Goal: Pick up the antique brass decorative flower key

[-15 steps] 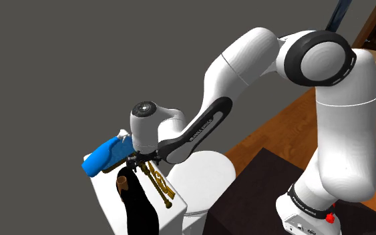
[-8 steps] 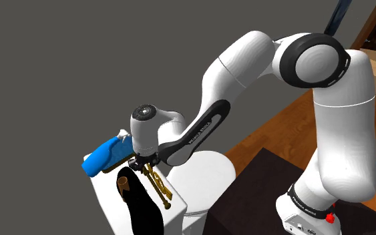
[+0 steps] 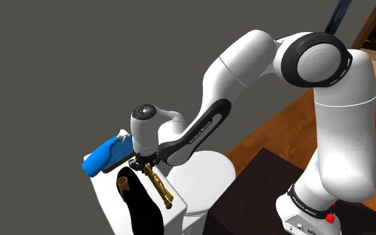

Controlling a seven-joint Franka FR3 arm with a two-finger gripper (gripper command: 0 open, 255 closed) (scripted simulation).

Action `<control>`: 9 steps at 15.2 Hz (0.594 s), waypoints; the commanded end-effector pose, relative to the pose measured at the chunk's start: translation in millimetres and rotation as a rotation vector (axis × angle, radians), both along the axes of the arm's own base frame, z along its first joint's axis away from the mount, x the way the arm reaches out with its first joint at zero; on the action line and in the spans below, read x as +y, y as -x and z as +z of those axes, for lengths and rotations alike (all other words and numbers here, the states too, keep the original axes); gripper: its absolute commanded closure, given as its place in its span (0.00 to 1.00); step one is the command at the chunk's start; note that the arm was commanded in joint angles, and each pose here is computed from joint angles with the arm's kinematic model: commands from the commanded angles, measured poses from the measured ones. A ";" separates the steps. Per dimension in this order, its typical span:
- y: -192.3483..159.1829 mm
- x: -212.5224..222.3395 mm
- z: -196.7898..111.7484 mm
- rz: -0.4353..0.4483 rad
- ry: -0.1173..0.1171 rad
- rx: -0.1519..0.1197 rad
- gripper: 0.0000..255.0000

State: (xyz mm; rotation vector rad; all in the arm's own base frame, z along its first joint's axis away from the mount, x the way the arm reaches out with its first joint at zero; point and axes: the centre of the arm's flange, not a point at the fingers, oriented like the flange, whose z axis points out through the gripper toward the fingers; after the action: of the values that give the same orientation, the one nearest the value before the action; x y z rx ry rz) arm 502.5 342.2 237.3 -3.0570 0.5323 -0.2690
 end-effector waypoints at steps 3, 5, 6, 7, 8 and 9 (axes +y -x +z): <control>0.6 0.3 19.0 0.001 0.001 0.003 1.00; 0.6 0.3 29.6 0.001 0.001 0.003 1.00; 0.6 0.3 34.9 0.001 0.001 0.003 1.00; 0.6 0.3 40.2 0.001 0.001 0.003 1.00; 0.6 0.3 45.4 0.001 0.001 0.003 1.00; 0.6 0.3 50.7 0.001 0.001 0.003 1.00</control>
State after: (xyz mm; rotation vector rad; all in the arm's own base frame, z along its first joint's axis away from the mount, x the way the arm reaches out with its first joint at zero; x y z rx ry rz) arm 502.3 343.7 283.2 -3.0589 0.5312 -0.2654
